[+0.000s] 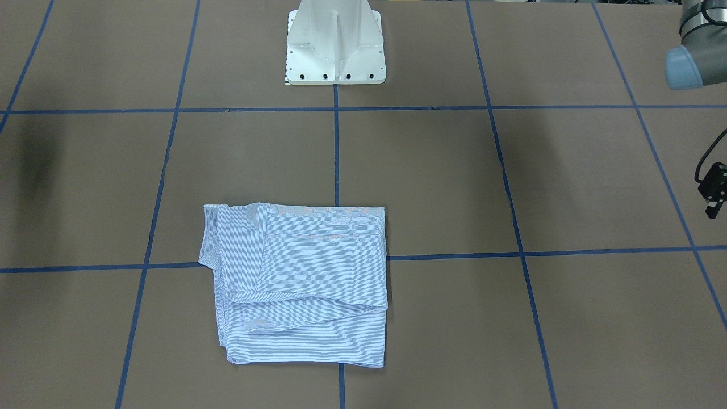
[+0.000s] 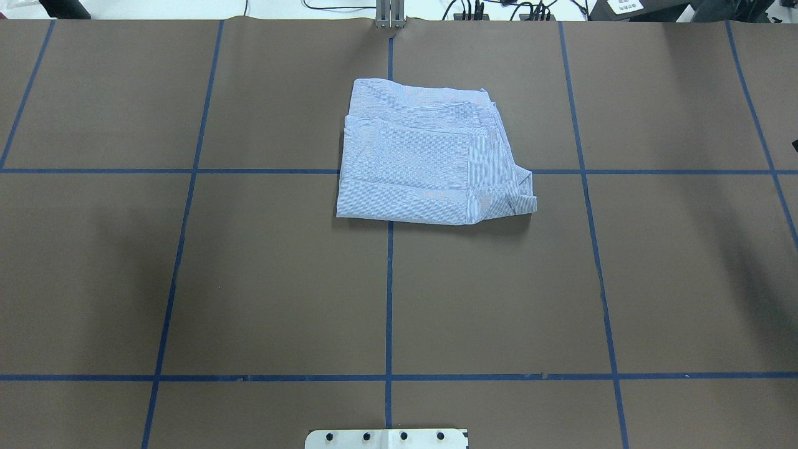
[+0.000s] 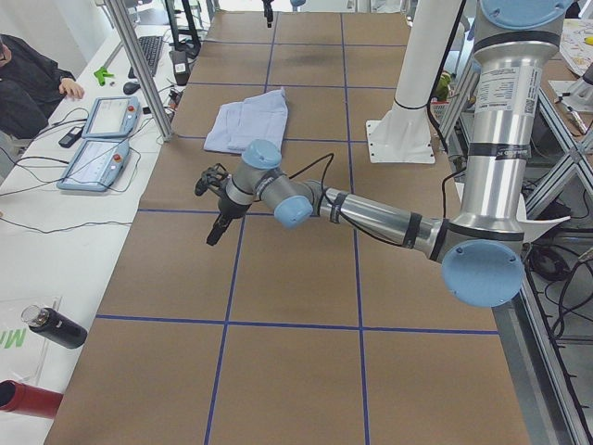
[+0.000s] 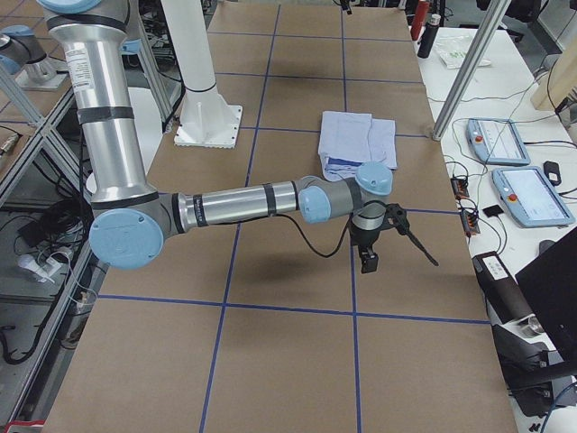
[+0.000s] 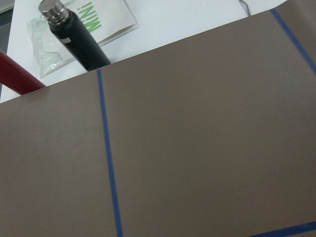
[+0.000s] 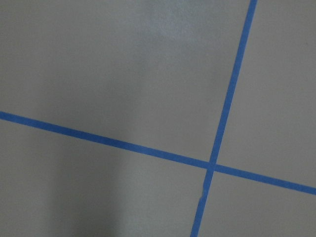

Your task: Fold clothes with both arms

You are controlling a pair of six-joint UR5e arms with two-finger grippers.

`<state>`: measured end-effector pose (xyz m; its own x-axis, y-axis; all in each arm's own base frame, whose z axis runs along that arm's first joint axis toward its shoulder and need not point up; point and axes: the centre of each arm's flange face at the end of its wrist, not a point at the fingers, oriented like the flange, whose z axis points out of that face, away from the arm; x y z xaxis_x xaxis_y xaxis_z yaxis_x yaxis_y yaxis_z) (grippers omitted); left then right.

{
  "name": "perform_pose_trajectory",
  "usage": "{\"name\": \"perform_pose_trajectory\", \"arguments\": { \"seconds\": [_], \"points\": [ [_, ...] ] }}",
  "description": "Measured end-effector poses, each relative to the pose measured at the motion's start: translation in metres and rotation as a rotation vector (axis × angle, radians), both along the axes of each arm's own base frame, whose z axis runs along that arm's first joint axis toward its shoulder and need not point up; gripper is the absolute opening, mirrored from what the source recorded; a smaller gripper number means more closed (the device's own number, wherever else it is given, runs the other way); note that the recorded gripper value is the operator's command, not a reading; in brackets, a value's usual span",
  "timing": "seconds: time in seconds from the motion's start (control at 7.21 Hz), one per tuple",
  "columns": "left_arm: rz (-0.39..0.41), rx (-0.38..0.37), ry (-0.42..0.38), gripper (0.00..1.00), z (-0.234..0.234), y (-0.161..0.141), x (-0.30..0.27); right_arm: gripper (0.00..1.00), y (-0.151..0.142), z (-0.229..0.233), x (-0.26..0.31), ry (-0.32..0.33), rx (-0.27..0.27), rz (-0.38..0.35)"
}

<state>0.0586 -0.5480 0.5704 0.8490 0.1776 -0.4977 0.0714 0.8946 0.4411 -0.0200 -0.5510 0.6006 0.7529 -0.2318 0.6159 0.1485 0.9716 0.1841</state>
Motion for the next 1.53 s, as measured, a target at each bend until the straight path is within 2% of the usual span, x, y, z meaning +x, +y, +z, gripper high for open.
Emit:
{"name": "perform_pose_trajectory", "arguments": {
  "seconds": [0.28, 0.69, 0.83, 1.25, 1.53],
  "points": [
    [0.040, -0.103, 0.028, 0.99, 0.042, 0.006, -0.012, 1.00, 0.016, 0.020, 0.016, -0.005, -0.036, 0.012],
    [0.183, -0.128, -0.017, 0.99, 0.077, 0.025, -0.052, 1.00, 0.059, 0.071, 0.038, 0.009, -0.132, 0.042],
    [0.204, -0.148, -0.030, 0.99, 0.079, 0.027, -0.067, 1.00, 0.067, 0.079, 0.044, 0.006, -0.152, 0.053],
    [0.210, -0.282, -0.006, 0.99, 0.056, 0.029, -0.092, 1.00, 0.077, 0.089, 0.054, 0.001, -0.177, 0.075],
    [0.269, -0.306, 0.058, 0.99, 0.063, 0.040, -0.095, 1.00, 0.084, 0.100, 0.062, -0.042, -0.211, 0.095]
  ]
}}
